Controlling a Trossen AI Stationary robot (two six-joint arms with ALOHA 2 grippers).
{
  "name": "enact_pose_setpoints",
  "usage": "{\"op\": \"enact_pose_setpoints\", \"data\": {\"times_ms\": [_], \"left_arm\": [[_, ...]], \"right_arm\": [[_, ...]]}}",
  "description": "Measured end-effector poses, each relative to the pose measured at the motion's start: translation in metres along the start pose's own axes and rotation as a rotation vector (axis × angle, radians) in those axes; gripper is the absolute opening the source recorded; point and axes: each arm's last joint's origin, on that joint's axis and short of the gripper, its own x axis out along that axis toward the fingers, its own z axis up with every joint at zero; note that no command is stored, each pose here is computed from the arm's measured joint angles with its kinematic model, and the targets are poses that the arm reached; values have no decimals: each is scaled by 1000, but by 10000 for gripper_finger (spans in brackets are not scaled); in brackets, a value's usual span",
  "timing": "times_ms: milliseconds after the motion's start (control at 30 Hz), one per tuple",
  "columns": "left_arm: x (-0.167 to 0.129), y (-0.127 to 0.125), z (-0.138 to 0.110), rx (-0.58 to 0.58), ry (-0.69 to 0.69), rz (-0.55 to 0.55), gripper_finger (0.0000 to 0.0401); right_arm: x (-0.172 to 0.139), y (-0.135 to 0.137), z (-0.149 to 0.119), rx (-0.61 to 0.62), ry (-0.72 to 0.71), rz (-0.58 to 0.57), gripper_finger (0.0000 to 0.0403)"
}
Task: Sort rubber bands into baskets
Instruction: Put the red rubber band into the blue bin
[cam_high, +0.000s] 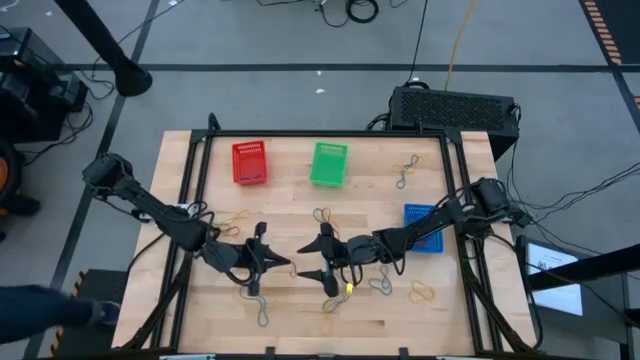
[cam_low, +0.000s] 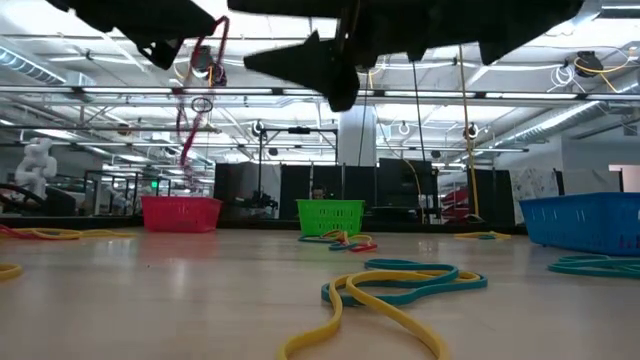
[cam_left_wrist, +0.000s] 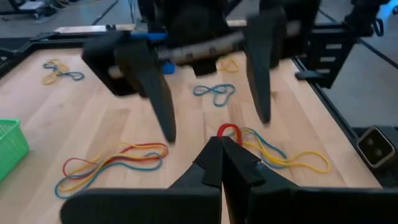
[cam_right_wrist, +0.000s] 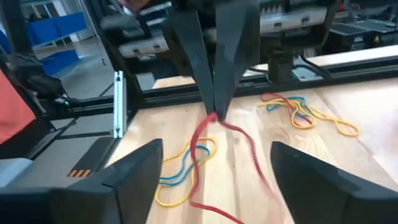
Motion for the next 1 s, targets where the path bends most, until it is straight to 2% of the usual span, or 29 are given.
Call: {"op": "enact_pose_setpoints", "data": {"times_ms": [167,300,367,467,667,700,900,1000], "left_arm": [[3,6,4,-23,-25,23,0],[5,12,5,-37,-27,46,0],[6,15,5,-41,-26,56,0],[7,18,5,-44,-25,68,0],[8,19,0,-22,27,81,0],[8,19,-1,-20,36,82,0],[7,21,-9,14,113,97,2],[6,23,-12,11,140,131,24]], "right_arm": [[6,-10,-8,1,7,-25,316],[7,-15,-7,1,5,-36,295],[7,-17,-7,2,4,-42,271],[8,-19,-6,2,5,-46,215],[7,-24,-9,-9,63,-71,41],[6,-25,-8,-19,62,-73,22],[0,-27,1,-36,94,-90,5],[-7,-26,10,-48,119,-104,3]]}}
